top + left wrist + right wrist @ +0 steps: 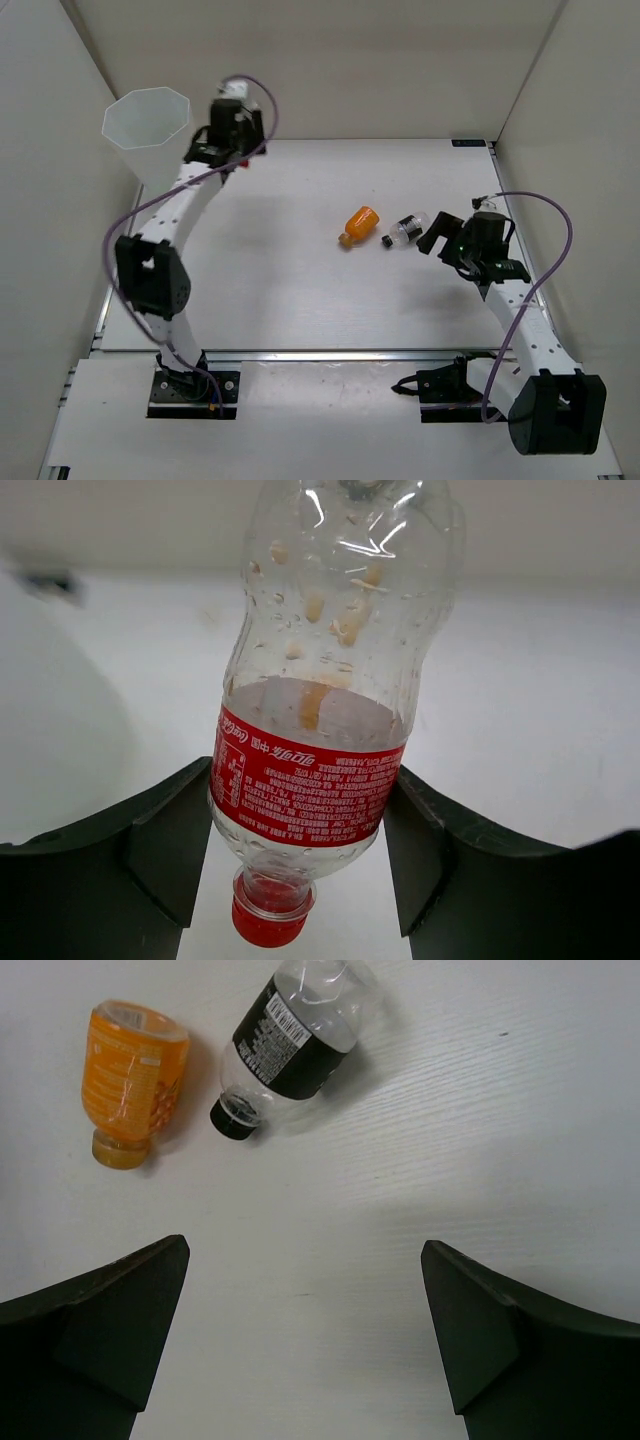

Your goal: Put the plastic bottles in the bin

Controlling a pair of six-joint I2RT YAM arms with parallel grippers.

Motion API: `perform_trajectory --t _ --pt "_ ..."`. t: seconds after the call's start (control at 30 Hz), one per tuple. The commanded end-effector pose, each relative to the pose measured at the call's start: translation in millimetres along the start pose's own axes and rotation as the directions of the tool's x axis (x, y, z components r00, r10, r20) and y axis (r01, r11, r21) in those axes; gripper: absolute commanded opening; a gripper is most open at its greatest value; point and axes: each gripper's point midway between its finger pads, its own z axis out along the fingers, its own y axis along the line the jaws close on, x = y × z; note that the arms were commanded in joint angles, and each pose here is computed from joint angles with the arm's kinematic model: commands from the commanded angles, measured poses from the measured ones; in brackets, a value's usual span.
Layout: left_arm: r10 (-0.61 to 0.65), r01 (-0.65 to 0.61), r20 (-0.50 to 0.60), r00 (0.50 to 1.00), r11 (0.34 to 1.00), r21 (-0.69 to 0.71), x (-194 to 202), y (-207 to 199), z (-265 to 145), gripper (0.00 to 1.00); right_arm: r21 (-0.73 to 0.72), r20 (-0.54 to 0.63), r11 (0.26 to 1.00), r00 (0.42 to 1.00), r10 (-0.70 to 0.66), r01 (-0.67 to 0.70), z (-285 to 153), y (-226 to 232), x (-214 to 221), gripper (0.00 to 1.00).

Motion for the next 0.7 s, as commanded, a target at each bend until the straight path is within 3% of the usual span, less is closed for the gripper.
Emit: perform_trajectory --t 0.0,0.07,0.17,0.23,0.3,0.37,0.47,0.53,0.57,0.63,0.67 --pt "-0.144 0.262 0.541 0.829 0.954 -0.147 -155.1 79.0 -116.9 0.46 -0.07 0.017 0.996 0.998 -0.061 0.062 6.9 18.9 -12.5 0.99" --pt "-0.131 0.359 0.637 0.76 0.901 -0.243 -173.3 115.3 -143.0 0.44 -0.076 0.003 0.994 0.997 -0.072 0.072 12.0 23.3 -12.4 0.99" --pt "-0.065 0.464 0.735 0.675 0.812 -0.354 -194.1 151.0 -177.7 0.53 -0.081 -0.005 0.992 0.995 -0.1 0.099 17.2 27.7 -19.1 0.99" --pt "0.01 0.553 0.784 0.62 0.704 -0.445 -193.4 181.8 -191.8 0.48 -0.085 -0.005 0.99 0.994 -0.111 0.11 18.5 30.9 -22.0 1.0" --pt "0.058 0.582 0.792 0.608 0.646 -0.494 -192.3 208.7 -198.3 0.49 -0.084 0.002 0.99 0.994 -0.112 0.112 19.4 32.0 -27.9 0.99" --pt "0.026 0.635 0.805 0.593 0.601 -0.486 -182.7 231.1 -186.0 0.48 -0.073 -0.001 0.991 0.994 -0.108 0.108 18.7 29.4 -29.6 0.99" --pt "-0.029 0.667 0.786 0.618 0.549 -0.504 -164.9 280.2 -167.6 0.5 -0.07 -0.008 0.993 0.995 -0.095 0.094 19.2 27.6 -30.8 0.99" --pt "-0.043 0.632 0.75 0.66 0.572 -0.523 -160.6 282.3 -155.8 0.56 -0.063 -0.016 0.993 0.995 -0.1 0.099 20.3 27.2 -30.7 0.99" --pt "-0.036 0.603 0.724 0.689 0.583 -0.544 -157.6 277.8 -144.7 0.62 -0.068 -0.012 0.992 0.994 -0.106 0.105 18.9 30.0 -32.9 0.99" --pt "-0.018 0.568 0.702 0.711 0.604 -0.56 -162.8 271.2 -143.6 0.96 -0.051 -0.031 0.994 0.994 -0.103 0.101 21.8 25.7 -30.3 0.99" --pt "-0.025 0.559 0.698 0.716 0.621 -0.55 -163.7 264.8 -141.2 0.98 -0.053 -0.015 0.993 0.994 -0.104 0.103 20.0 29.1 -37.3 0.99"
